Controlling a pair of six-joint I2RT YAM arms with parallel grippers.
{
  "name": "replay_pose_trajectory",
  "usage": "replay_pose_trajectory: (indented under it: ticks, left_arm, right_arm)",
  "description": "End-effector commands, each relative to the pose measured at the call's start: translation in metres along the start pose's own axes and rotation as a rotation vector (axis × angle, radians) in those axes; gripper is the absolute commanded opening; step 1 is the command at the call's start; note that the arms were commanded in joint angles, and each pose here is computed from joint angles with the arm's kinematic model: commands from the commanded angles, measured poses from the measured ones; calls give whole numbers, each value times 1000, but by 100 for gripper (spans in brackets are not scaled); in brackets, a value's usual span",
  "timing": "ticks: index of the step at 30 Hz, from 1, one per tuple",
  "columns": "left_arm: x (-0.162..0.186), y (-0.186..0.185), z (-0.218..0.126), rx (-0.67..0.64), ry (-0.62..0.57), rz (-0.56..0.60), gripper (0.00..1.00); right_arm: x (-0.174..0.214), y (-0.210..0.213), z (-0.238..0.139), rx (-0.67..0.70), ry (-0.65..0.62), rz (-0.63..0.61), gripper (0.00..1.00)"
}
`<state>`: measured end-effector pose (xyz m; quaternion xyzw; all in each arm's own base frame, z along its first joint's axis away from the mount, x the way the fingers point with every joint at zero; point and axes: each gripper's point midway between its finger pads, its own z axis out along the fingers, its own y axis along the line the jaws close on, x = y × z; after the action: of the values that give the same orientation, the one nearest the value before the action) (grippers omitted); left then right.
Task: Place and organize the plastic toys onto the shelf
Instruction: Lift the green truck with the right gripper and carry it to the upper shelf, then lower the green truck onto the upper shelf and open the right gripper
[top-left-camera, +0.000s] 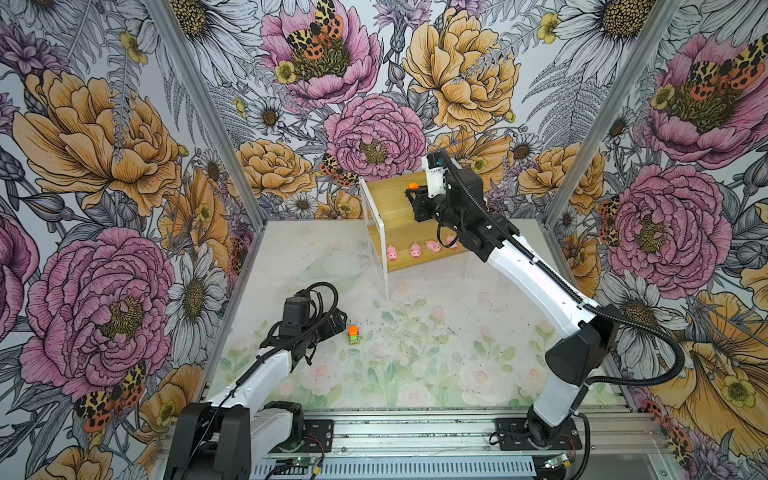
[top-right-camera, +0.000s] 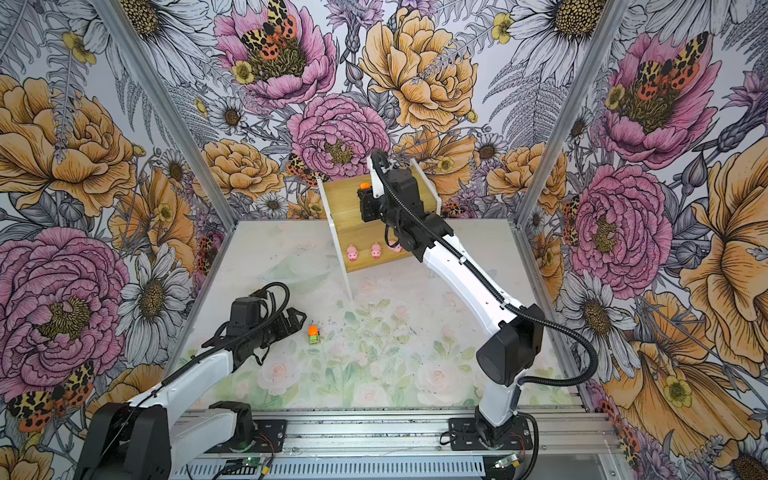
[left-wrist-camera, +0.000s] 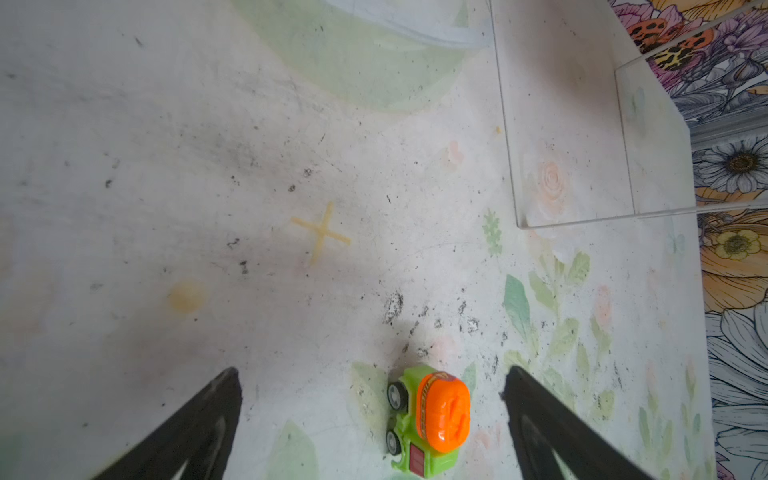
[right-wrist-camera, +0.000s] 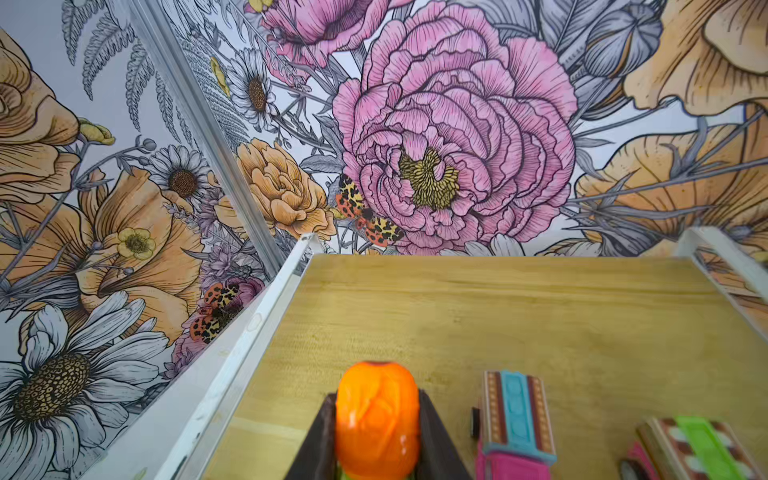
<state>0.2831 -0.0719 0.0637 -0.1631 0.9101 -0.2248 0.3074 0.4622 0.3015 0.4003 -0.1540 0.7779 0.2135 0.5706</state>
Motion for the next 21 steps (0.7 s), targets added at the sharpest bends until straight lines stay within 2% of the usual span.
replay_pose_trajectory:
  ticks: [1, 11, 21]
  left_arm:
    - [-6, -5, -3, 19, -18, 14, 99]
    - [-6, -5, -2, 17, -16, 13, 99]
    - [-7, -5, -2, 15, -14, 14, 99]
  right_arm:
    - [-7, -4, 1, 28, -5, 26, 21]
    - [11, -1, 14, 30, 39, 20, 23]
    - [18, 0, 19, 33, 55, 12, 33]
